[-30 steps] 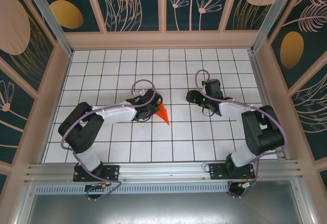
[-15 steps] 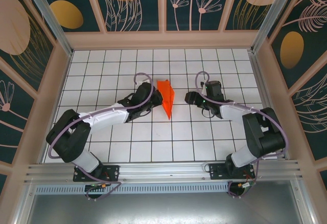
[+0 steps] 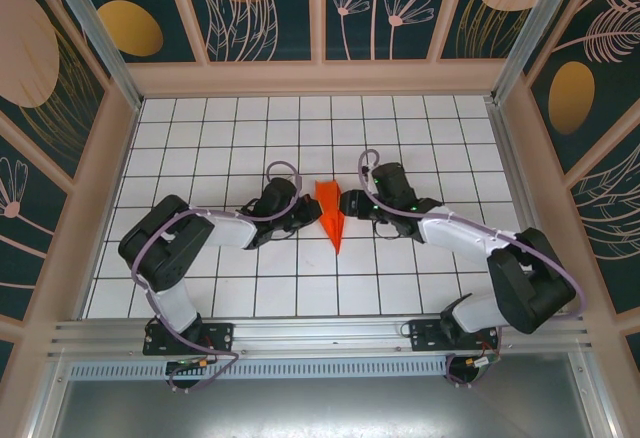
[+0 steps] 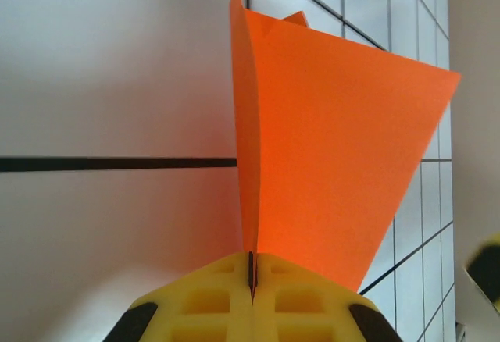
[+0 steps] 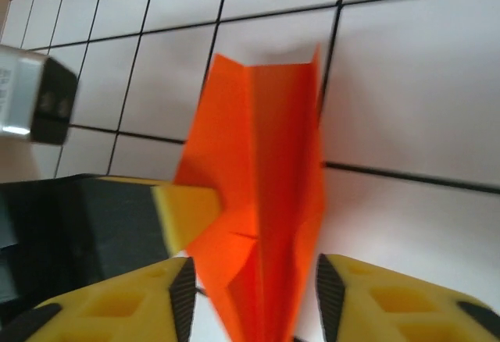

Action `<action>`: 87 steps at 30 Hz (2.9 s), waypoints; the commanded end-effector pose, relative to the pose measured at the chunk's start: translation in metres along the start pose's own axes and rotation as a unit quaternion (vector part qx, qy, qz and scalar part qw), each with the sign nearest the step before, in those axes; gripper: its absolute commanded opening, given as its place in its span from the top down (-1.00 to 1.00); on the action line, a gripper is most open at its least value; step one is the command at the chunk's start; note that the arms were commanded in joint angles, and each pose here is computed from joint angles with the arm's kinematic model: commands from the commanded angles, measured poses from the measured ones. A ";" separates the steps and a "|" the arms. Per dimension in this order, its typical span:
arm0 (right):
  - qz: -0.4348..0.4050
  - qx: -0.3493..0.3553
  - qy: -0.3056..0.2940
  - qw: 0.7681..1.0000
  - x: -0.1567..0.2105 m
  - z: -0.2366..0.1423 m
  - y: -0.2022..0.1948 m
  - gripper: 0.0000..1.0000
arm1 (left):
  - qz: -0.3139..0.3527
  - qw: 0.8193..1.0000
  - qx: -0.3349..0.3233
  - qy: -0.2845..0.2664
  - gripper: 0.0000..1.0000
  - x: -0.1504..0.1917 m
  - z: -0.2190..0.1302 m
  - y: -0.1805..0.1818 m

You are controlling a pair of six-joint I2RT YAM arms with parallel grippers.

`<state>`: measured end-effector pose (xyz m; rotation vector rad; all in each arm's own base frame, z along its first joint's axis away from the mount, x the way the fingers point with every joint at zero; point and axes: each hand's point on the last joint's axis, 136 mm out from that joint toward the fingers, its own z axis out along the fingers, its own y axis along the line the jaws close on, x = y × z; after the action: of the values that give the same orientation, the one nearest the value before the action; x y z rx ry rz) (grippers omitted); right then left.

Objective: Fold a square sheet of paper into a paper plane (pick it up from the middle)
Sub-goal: Turn over a paper plane at the center of the table, then move the paper plane to the top-center of the table.

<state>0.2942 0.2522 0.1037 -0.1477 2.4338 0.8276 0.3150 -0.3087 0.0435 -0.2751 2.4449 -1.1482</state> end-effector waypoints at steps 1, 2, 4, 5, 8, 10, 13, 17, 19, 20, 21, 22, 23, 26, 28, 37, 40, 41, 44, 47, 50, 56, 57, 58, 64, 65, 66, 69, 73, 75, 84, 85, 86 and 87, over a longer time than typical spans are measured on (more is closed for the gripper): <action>0.013 0.020 0.023 0.999 0.009 0.009 0.000 0.16 | -0.013 0.999 0.033 0.000 1.00 -0.001 0.001 -0.009; 0.011 0.024 0.025 0.999 0.011 0.012 0.001 0.17 | -0.016 0.999 0.031 0.002 1.00 -0.001 0.002 -0.007; 0.009 0.025 0.035 0.999 0.015 0.018 0.002 0.17 | -0.020 0.999 0.027 0.007 1.00 0.002 0.004 -0.003; 0.009 0.029 0.040 0.999 0.017 0.020 0.001 0.18 | -0.022 0.999 0.029 0.008 1.00 0.002 0.005 -0.002; 0.010 0.042 0.053 0.998 0.022 0.027 -0.004 0.18 | -0.026 0.999 0.027 0.012 1.00 0.005 0.008 0.002; 0.012 0.044 0.059 0.997 0.025 0.031 -0.006 0.18 | -0.027 0.999 0.023 0.011 1.00 0.006 0.008 0.004; 0.014 0.050 0.071 0.996 0.031 0.035 -0.008 0.18 | -0.029 0.999 0.018 0.009 1.00 0.006 0.008 0.007; 0.017 0.051 0.081 0.995 0.037 0.038 -0.008 0.15 | -0.030 0.999 0.017 0.011 1.00 0.007 0.009 0.009; 0.016 0.043 0.086 0.995 0.040 0.038 -0.003 0.13 | -0.030 0.999 0.017 0.012 1.00 0.008 0.009 0.009; 0.015 0.037 0.089 0.995 0.042 0.038 0.000 0.11 | -0.030 0.999 0.017 0.013 1.00 0.008 0.009 0.009; 0.014 0.034 0.090 0.995 0.043 0.038 0.002 0.11 | -0.030 0.999 0.017 0.012 1.00 0.007 0.009 0.009; 0.013 0.034 0.093 0.995 0.046 0.039 0.003 0.11 | -0.029 0.999 0.018 0.012 1.00 0.007 0.009 0.008; 0.013 0.035 0.095 0.995 0.047 0.040 0.004 0.11 | -0.029 0.999 0.018 0.013 1.00 0.007 0.010 0.008; 0.014 0.043 0.103 0.994 0.053 0.042 0.002 0.11 | -0.030 0.999 0.018 0.014 1.00 0.007 0.010 0.009; 0.015 0.055 0.109 0.992 0.058 0.043 -0.001 0.11 | -0.030 0.999 0.018 0.016 1.00 0.009 0.011 0.010; 0.006 0.100 0.115 0.988 0.064 0.049 -0.010 0.10 | -0.030 0.999 0.020 0.019 1.00 0.009 0.011 0.009; 0.004 0.109 0.116 0.987 0.065 0.051 -0.012 0.21 | -0.030 0.999 0.022 0.020 1.00 0.009 0.011 0.008; 0.004 0.114 0.115 0.987 0.064 0.051 -0.013 0.25 | -0.030 0.999 0.022 0.019 1.00 0.009 0.011 0.008; 0.004 0.134 0.114 0.984 0.063 0.053 -0.017 0.42 | -0.028 0.999 0.024 0.020 1.00 0.009 0.010 0.006; 0.005 0.153 0.110 0.982 0.061 0.053 -0.022 0.70 | -0.024 0.999 0.023 0.017 0.79 0.006 0.007 0.003; 0.006 0.177 0.101 0.979 0.056 0.050 -0.028 0.96 | -0.002 1.000 0.012 -0.002 0.42 -0.010 -0.005 -0.002; 0.009 0.211 0.081 0.974 0.041 0.042 -0.037 1.00 | 0.063 0.994 -0.069 -0.064 -0.32 -0.053 -0.037 -0.002; 0.011 0.213 0.082 0.973 0.040 0.043 -0.038 1.00 | 0.069 0.991 -0.083 -0.075 -0.40 -0.060 -0.043 -0.001; 0.012 0.216 0.083 0.973 0.040 0.044 -0.040 0.99 | 0.074 0.989 -0.098 -0.083 -0.46 -0.066 -0.048 0.003; 0.019 0.228 0.093 0.969 0.040 0.054 -0.046 0.90 | 0.077 0.971 -0.178 -0.142 -0.80 -0.095 -0.079 0.028; 0.021 0.229 0.094 0.969 0.039 0.055 -0.046 0.89 | 0.075 0.968 -0.187 -0.148 -0.83 -0.098 -0.083 0.032; 0.021 0.230 0.096 0.968 0.040 0.056 -0.047 0.87 | 0.072 0.966 -0.196 -0.154 -0.87 -0.101 -0.088 0.037; 0.025 0.230 0.099 0.968 0.040 0.061 -0.047 0.80 | 0.067 0.961 -0.209 -0.169 -0.97 -0.106 -0.098 0.044; 0.030 0.239 0.106 0.965 0.045 0.064 -0.052 0.78 | 0.065 0.958 -0.217 -0.174 -0.97 -0.107 -0.104 0.050; 0.034 0.245 0.109 0.963 0.048 0.065 -0.056 0.77 | 0.066 0.957 -0.220 -0.175 -0.97 -0.107 -0.105 0.053; 0.037 0.251 0.105 0.962 0.044 0.064 -0.054 0.65 | 0.069 0.954 -0.232 -0.177 -0.97 -0.104 -0.108 0.062; 0.036 0.251 0.105 0.962 0.043 0.064 -0.054 0.65 | 0.069 0.954 -0.233 -0.178 -0.97 -0.105 -0.109 0.062; 0.036 0.253 0.105 0.961 0.043 0.065 -0.054 0.65 | 0.069 0.953 -0.233 -0.178 -0.97 -0.105 -0.109 0.063; 0.037 0.255 0.106 0.960 0.044 0.065 -0.055 0.65 | 0.069 0.953 -0.234 -0.178 -0.97 -0.104 -0.110 0.063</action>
<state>0.3056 0.2616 0.0179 0.0262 2.7460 0.2927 0.3600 -0.1652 0.0836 -0.4156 2.3411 -0.4380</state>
